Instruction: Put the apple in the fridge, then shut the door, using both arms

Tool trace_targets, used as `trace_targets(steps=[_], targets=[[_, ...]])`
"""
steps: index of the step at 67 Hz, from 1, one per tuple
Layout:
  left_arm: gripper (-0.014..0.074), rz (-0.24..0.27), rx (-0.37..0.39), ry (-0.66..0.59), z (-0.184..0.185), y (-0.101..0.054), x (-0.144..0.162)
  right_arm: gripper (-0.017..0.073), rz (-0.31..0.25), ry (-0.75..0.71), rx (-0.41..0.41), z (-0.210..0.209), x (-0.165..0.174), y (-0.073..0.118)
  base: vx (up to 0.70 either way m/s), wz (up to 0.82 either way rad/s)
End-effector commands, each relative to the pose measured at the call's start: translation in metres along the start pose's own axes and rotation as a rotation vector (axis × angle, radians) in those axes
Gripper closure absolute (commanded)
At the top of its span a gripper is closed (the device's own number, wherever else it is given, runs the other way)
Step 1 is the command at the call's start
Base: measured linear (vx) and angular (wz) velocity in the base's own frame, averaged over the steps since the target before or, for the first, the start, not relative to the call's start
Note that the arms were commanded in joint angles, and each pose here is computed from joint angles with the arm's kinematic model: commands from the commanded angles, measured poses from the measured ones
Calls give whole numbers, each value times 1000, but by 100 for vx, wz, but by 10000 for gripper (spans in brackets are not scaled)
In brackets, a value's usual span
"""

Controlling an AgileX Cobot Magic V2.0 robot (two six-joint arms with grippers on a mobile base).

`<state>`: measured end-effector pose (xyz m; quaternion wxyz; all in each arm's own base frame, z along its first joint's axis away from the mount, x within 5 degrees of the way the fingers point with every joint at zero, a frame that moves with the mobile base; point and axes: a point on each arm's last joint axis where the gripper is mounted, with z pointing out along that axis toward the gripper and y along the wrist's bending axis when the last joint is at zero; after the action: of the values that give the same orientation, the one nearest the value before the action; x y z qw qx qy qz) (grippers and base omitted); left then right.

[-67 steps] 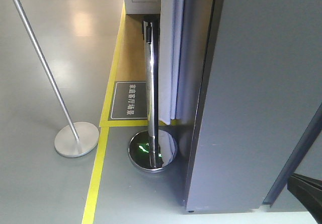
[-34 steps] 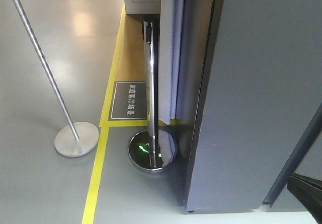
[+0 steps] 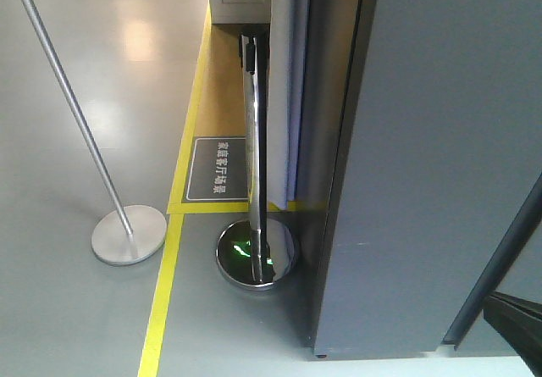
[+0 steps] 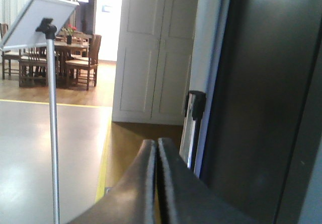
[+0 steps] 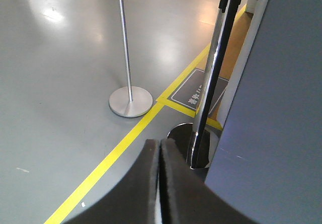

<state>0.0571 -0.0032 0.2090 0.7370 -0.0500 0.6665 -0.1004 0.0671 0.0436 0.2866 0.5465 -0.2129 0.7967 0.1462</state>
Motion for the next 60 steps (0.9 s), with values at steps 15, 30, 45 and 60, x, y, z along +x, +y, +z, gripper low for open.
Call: trace_targets(steps=[15,30,45,60], targets=[[601,-9,-4,-37,-3,-1,-7,565,13,-61,16,-3,-11,-1,0,0],[601,0,-61,-57,-3,2,-8,565,13,-61,16,-3,-11,-1,0,0],[601,-4,-88,-62,-3,4,-8,565,13,-61,16,-3,-11,-1,0,0],[601,-4,-88,-59,-3,4,-8,565,13,-61,16,-3,-11,-1,0,0]])
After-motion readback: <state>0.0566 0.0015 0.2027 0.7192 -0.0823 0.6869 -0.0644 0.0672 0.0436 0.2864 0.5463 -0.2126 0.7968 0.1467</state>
